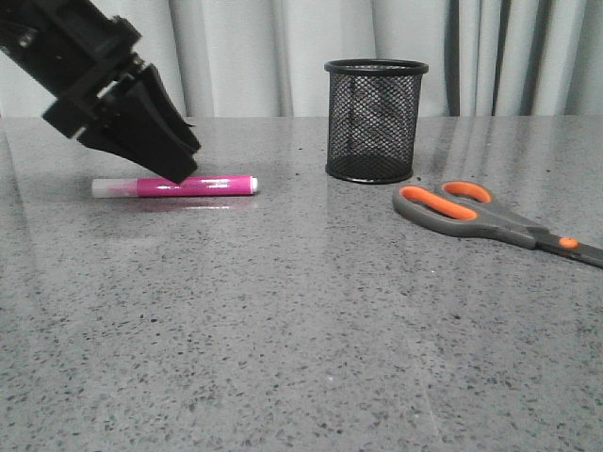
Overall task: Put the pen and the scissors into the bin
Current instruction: 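Lower the left gripper over the pink marker and close on it, then lift the pink marker with the left gripper toward the mesh cup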
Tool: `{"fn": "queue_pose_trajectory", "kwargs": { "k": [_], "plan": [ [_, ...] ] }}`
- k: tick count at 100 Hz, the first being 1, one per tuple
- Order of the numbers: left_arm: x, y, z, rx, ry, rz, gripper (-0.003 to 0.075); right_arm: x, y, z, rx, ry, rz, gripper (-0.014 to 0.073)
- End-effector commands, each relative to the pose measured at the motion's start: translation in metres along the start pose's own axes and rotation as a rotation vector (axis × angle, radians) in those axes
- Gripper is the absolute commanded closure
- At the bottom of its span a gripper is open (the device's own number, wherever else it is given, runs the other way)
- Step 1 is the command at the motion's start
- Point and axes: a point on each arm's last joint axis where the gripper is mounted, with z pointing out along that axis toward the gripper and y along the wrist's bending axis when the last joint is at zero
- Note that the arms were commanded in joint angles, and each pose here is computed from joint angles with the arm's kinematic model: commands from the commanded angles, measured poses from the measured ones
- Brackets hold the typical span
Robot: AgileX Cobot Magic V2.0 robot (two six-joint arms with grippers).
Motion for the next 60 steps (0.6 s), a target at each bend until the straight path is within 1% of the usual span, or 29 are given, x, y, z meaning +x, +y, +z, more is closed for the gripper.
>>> {"fn": "queue_pose_trajectory", "kwargs": {
  "k": [1, 30, 43, 60],
  "plan": [
    [-0.02, 0.004, -0.011, -0.04, -0.061, 0.03, 0.0384, -0.015, 0.0, -0.004, 0.018, -0.081, -0.011, 0.0226],
    [-0.016, 0.01, -0.005, -0.066, -0.046, 0.023, 0.0391, -0.015, 0.0, -0.004, 0.018, -0.08, -0.018, 0.0226],
    [-0.013, 0.011, -0.003, -0.057, -0.031, 0.027, 0.0426, -0.015, 0.0, -0.004, 0.018, -0.08, -0.018, 0.0226],
    [-0.009, 0.007, 0.0, 0.0, -0.002, 0.039, 0.0492, -0.015, 0.0, -0.004, 0.018, -0.08, -0.018, 0.0226]
  ]
}}
